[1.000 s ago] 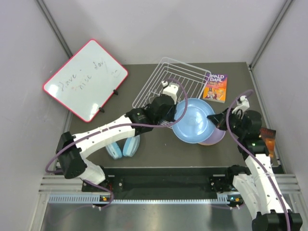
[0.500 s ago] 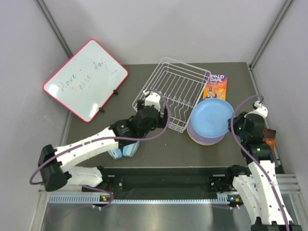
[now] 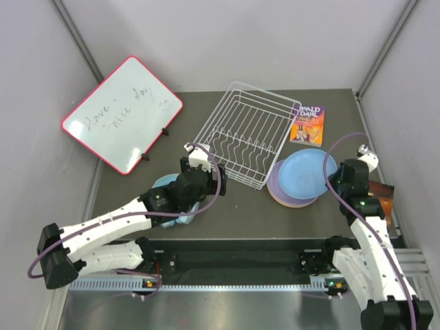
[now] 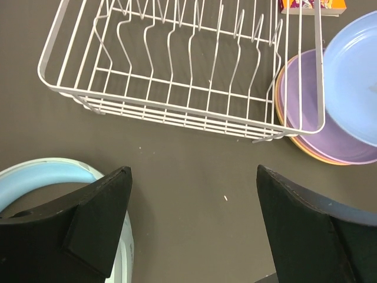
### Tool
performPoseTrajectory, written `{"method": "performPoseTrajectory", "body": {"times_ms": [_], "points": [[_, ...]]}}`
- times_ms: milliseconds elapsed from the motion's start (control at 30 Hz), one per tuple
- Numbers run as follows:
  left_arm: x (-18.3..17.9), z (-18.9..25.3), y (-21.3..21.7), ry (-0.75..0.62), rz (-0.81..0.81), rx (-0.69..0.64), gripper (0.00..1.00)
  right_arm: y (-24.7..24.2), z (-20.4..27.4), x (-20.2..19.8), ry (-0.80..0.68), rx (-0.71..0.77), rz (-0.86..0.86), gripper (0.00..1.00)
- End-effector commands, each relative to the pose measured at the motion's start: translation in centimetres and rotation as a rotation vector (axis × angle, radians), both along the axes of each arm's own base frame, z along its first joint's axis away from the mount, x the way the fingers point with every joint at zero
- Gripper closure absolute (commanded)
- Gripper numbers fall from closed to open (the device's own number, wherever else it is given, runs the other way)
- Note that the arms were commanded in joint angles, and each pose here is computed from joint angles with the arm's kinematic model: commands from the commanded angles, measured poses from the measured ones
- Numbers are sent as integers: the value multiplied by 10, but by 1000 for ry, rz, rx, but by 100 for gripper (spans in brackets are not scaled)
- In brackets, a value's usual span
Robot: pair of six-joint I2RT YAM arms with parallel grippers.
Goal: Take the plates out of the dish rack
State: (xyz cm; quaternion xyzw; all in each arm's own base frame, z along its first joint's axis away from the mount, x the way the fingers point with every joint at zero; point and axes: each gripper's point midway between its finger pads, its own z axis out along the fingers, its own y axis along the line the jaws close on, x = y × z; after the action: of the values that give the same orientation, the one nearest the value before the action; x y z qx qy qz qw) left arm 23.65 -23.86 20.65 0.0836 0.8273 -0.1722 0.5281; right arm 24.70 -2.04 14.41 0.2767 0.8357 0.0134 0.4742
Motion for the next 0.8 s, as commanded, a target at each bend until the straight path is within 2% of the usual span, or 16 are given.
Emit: {"method": "performPoseTrajectory", "body": {"times_ms": [0,133,267,333,367,467,767], "points": [[-2,11,-5,-22,-10,-77,11,20,-3,29,-75,77,90,92],[-5,0,4,-32,3,-72,11,32,-17,37,-56,117,144,85],[-4,-3,13,-51,33,-74,8,37,-24,37,-33,124,168,34],[-3,-7,16,-50,46,-54,8,35,-25,34,-23,114,167,27],[-1,-8,19,-52,64,-41,8,32,-22,33,-27,101,153,18],[2,-9,26,-53,99,-15,8,19,-9,27,-37,52,101,12],[4,-22,37,-61,137,37,7,-5,53,8,-154,-61,23,3]]}}
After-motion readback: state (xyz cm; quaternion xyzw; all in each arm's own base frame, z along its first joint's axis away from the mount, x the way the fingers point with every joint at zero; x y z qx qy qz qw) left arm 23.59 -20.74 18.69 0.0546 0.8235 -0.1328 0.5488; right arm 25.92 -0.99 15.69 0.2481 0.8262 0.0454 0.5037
